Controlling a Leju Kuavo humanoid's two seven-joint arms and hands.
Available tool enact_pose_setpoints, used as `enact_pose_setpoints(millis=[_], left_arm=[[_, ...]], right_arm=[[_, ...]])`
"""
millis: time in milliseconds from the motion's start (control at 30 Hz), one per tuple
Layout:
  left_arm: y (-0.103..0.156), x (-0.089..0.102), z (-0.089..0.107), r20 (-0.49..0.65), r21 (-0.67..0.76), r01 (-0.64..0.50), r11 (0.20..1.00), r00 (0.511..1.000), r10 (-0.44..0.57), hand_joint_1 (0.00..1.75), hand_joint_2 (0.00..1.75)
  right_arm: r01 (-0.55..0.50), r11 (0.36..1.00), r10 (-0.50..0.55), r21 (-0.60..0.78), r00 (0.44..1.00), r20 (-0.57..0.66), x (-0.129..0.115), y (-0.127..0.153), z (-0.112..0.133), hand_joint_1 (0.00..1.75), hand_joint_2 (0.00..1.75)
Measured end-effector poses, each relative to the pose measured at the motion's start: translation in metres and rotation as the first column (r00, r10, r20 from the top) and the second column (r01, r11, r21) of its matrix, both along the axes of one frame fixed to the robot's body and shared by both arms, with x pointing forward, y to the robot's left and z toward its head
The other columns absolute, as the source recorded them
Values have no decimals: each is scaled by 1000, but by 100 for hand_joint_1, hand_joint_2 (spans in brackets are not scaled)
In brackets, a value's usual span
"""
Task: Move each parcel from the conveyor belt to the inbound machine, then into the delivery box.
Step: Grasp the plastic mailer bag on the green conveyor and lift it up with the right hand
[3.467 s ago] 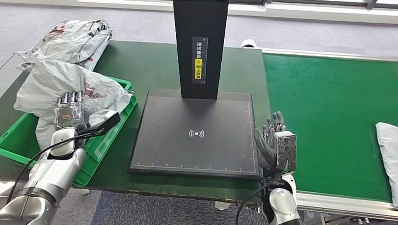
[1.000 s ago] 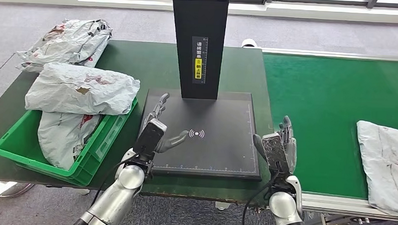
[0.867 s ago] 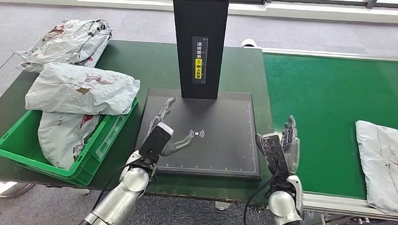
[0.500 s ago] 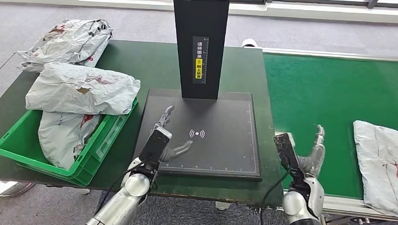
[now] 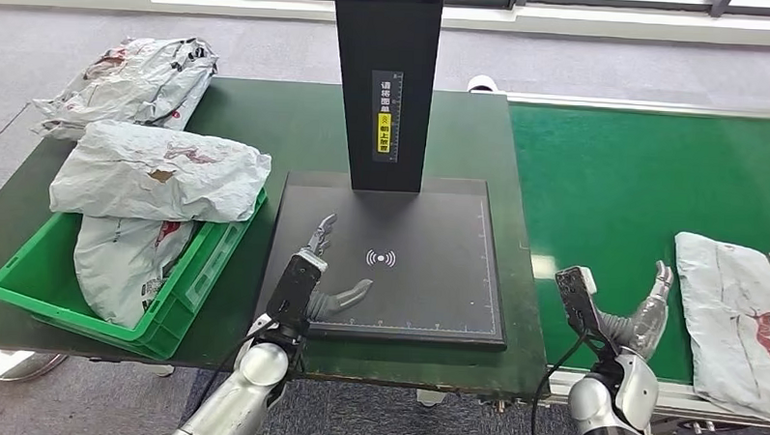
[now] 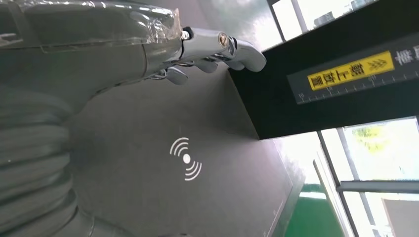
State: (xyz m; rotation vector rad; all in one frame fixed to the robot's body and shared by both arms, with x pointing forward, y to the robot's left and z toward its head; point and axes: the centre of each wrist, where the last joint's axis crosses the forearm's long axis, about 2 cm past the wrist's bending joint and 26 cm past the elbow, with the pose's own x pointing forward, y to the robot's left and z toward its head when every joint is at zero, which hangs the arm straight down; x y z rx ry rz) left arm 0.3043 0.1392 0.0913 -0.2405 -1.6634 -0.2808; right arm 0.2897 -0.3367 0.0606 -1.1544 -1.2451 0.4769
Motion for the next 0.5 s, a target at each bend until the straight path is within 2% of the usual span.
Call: enact_pose_setpoints(millis=[267,500], left_arm=[[0,-3,-3,-33,-22,7,1000,999,-8,0,175],[2,-4,-2,-44,-31,-8,999,999,7,0,175]], right_arm=[[139,981,-151,-136,985,-79,-18,-43,-15,0,175],[179,965,-207,-193,969,-133,-30,-57,-23,0,175]])
